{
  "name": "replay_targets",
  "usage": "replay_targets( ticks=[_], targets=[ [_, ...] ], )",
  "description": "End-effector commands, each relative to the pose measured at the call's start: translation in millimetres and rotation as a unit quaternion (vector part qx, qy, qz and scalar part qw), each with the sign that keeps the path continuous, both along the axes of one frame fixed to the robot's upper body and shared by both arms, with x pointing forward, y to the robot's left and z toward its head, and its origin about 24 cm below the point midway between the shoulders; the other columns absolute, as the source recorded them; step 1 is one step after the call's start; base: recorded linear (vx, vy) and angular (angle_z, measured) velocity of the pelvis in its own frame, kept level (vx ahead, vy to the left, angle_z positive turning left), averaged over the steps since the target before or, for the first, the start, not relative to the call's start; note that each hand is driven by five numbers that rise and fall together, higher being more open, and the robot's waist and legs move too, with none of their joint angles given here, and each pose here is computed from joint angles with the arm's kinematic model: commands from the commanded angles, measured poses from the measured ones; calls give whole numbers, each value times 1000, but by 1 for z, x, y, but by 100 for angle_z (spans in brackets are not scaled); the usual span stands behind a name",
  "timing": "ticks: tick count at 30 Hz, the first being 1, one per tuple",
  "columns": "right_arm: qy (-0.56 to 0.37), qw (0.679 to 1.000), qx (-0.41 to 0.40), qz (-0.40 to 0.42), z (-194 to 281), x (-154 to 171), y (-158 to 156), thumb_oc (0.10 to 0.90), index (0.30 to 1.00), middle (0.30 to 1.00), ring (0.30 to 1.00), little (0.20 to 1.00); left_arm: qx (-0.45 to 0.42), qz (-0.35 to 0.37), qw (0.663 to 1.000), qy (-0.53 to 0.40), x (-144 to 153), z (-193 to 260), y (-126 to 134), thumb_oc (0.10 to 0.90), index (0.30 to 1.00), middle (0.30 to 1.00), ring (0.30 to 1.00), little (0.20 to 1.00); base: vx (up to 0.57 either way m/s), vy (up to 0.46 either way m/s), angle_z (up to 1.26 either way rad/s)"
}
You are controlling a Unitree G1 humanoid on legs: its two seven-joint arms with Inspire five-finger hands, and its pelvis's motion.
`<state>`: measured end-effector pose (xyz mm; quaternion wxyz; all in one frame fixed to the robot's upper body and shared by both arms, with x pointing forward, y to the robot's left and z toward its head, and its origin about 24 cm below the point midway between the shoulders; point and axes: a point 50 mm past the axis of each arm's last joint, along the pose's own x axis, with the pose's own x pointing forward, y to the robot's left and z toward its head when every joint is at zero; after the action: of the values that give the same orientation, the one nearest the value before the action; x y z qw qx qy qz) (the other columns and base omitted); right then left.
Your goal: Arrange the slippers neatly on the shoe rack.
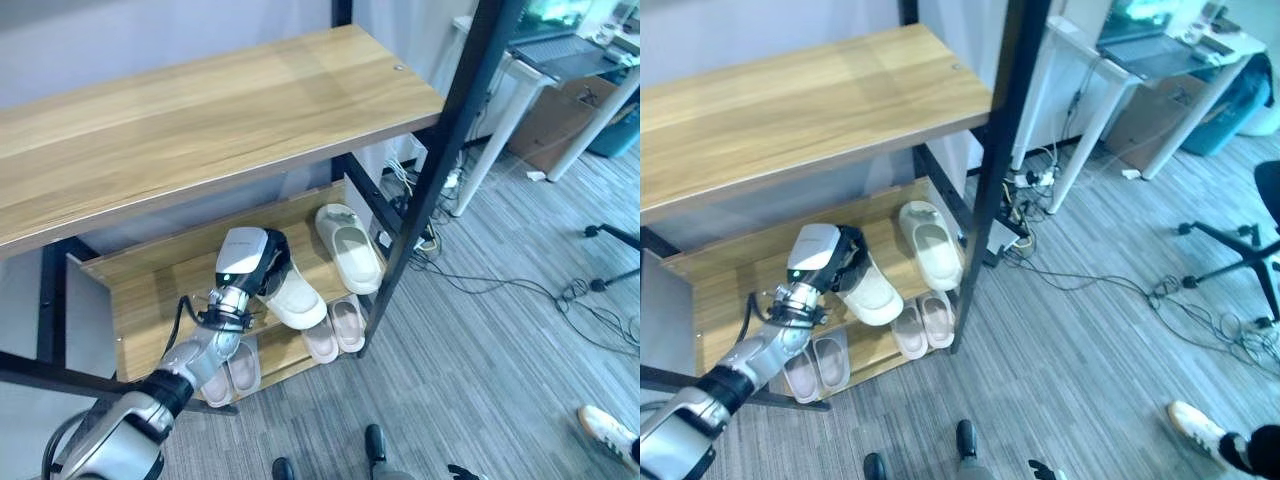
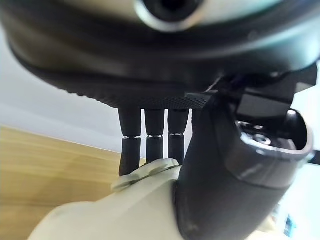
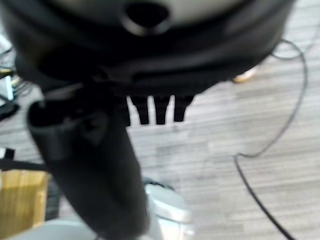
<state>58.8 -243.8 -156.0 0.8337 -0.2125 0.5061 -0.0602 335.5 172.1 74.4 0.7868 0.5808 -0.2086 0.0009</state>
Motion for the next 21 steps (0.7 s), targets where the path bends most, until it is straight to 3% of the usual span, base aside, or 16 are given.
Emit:
replay_targets(
  ticks=[1, 9, 21],
  targets=[
    [-45, 998, -37, -5, 11, 21, -19, 800, 900, 900, 900, 900, 55, -22, 997, -47, 26, 32, -17, 400, 300, 300, 300, 300, -2, 5, -15],
    [-63, 997, -40, -20, 14, 25, -23, 800, 900, 900, 900, 900, 128, 15, 990, -54, 43, 43, -6, 400, 300, 300, 300, 300, 5, 2, -6],
    [-69, 997, -34, -11, 15, 29, -23, 800, 900, 900, 900, 900, 95, 77, 992, -13, 45, 30, 17, 400, 300, 300, 300, 300, 7, -4, -4]
  ],
)
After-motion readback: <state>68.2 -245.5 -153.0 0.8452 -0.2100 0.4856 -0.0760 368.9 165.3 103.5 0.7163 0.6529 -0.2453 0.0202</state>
